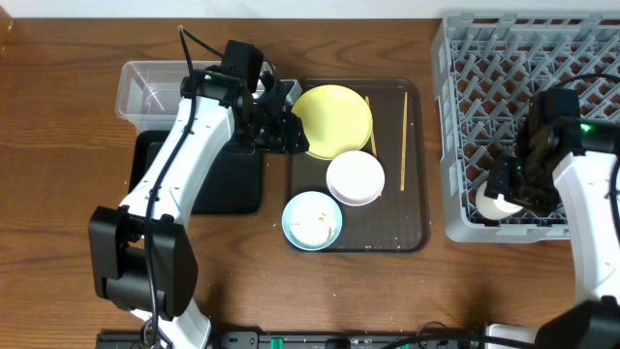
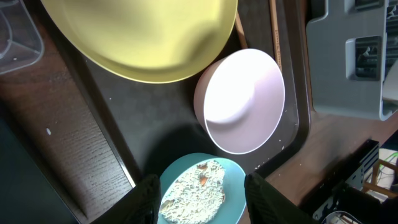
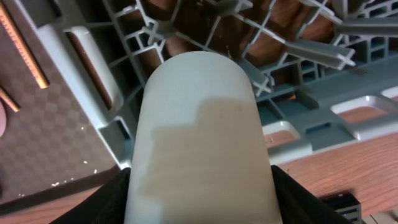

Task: Sort waste into correct bins and load items into the dishwasher rack
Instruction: 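Carry cup with right gripper and place it in dish rack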

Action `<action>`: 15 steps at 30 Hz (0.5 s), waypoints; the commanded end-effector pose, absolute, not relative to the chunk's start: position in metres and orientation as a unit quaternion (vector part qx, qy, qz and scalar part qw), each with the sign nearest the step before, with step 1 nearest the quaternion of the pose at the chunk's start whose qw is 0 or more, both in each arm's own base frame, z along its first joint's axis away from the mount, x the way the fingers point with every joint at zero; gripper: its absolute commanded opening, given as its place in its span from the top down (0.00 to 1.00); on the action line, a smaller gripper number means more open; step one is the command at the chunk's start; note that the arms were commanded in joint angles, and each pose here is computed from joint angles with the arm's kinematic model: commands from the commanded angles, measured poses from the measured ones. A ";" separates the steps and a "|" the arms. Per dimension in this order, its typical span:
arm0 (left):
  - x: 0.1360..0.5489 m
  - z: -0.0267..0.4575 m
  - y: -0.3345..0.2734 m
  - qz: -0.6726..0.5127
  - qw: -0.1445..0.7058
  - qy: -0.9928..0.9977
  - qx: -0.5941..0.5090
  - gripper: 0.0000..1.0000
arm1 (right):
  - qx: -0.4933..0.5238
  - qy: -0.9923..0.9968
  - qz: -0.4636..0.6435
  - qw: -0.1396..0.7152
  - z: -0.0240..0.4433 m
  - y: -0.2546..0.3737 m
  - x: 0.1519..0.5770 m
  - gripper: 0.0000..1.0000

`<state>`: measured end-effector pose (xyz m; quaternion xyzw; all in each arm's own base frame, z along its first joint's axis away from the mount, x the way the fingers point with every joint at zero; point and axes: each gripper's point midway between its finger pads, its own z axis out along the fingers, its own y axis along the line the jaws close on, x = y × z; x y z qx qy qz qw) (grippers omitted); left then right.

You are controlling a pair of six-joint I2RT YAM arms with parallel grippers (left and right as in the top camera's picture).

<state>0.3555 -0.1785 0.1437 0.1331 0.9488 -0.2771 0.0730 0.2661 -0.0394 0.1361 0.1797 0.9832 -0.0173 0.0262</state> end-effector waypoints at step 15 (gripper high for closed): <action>0.356 0.149 -0.177 -0.272 0.083 0.949 0.135 0.52 | 0.181 0.983 -0.009 -0.004 0.116 -0.041 0.275 0.10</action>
